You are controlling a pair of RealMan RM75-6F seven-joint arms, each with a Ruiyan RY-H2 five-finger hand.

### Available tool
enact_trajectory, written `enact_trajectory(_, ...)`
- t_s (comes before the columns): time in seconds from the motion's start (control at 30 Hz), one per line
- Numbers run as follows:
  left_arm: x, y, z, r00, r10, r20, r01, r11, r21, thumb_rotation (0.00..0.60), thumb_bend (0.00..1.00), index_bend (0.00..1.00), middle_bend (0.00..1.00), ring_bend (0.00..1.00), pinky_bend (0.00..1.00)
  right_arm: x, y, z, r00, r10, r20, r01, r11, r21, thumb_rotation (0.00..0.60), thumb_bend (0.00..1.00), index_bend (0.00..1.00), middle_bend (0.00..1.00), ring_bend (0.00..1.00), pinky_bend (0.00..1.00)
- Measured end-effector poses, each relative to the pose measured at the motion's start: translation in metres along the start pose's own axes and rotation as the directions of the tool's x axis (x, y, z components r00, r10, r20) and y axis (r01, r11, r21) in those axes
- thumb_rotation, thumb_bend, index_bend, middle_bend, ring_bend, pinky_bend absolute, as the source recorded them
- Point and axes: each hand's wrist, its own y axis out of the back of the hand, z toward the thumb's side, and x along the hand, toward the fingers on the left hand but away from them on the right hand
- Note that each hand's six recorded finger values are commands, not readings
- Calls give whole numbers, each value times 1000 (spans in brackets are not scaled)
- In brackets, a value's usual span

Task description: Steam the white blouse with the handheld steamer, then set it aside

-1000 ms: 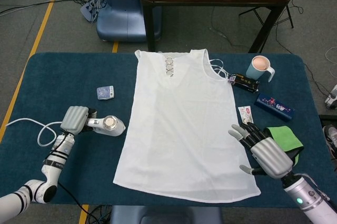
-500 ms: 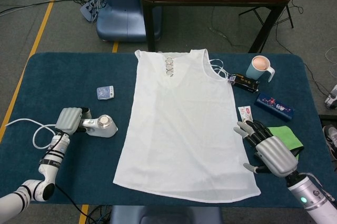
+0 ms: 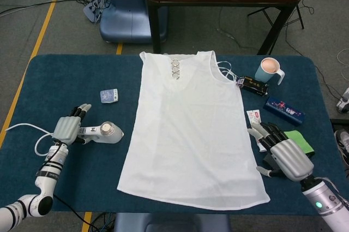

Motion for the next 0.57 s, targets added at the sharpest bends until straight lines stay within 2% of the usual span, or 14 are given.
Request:
enact_trajectory(0.23,-25,29,-14,995,101,-27,-102,994,-30,600,100,8,62,63,325,4,1,-22,997,-6,76,5,1000,13,600,176,12,77,0,0)
enact_trajectory(0.37,-48,47,-21,984,178,-34,-179,983,-43,600,100,21,62,64,324,8,1,-33,992,-26,120,24,1000,19,600,176,12,86,0,0)
enact_trajectory(0.57,-88,61,-29,963,269,-23,-269,961,-57,600,100,48,81,75,319,16,1,-40,985,-54,162,51,998,23,600,177,12,92,0,0)
